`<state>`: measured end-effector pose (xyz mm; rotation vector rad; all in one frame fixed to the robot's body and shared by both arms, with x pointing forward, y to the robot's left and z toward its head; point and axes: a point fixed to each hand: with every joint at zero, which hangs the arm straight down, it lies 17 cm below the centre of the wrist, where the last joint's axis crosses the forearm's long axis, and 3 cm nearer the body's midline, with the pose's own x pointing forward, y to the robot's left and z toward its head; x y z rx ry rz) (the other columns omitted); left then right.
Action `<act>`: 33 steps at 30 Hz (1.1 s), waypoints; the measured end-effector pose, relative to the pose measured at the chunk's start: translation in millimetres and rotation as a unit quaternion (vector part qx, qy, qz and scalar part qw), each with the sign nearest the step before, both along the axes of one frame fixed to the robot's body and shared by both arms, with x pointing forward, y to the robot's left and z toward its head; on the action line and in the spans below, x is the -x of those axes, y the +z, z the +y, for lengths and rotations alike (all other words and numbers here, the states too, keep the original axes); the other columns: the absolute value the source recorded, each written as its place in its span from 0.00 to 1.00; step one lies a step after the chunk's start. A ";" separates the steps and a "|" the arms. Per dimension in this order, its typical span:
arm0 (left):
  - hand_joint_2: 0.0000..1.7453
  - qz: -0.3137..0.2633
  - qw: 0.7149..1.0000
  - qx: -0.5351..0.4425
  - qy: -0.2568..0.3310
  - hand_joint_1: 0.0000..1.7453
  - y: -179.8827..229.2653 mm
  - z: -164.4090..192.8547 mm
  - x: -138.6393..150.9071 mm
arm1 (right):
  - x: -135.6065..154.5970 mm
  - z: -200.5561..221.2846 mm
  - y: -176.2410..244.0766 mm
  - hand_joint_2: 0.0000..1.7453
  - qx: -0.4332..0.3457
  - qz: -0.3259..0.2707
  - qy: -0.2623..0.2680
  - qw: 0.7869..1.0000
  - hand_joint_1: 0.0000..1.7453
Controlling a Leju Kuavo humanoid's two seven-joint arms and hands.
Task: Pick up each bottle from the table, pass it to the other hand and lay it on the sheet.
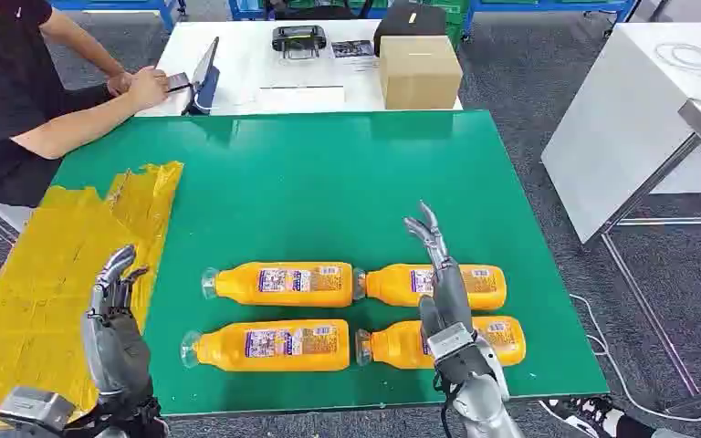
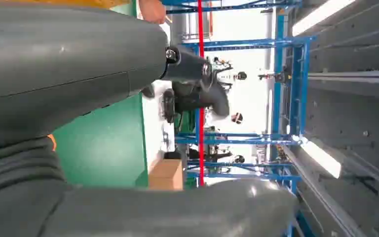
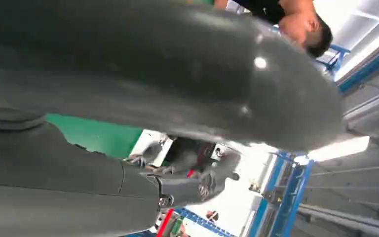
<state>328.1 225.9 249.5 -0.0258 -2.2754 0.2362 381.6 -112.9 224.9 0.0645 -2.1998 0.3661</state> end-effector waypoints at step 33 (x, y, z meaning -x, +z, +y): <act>0.00 0.020 0.999 -0.019 -0.039 0.00 -19.7 -14.8 -20.6 | 13.6 151.2 -115.6 1.00 0.340 0.100 0.224 0.908 0.00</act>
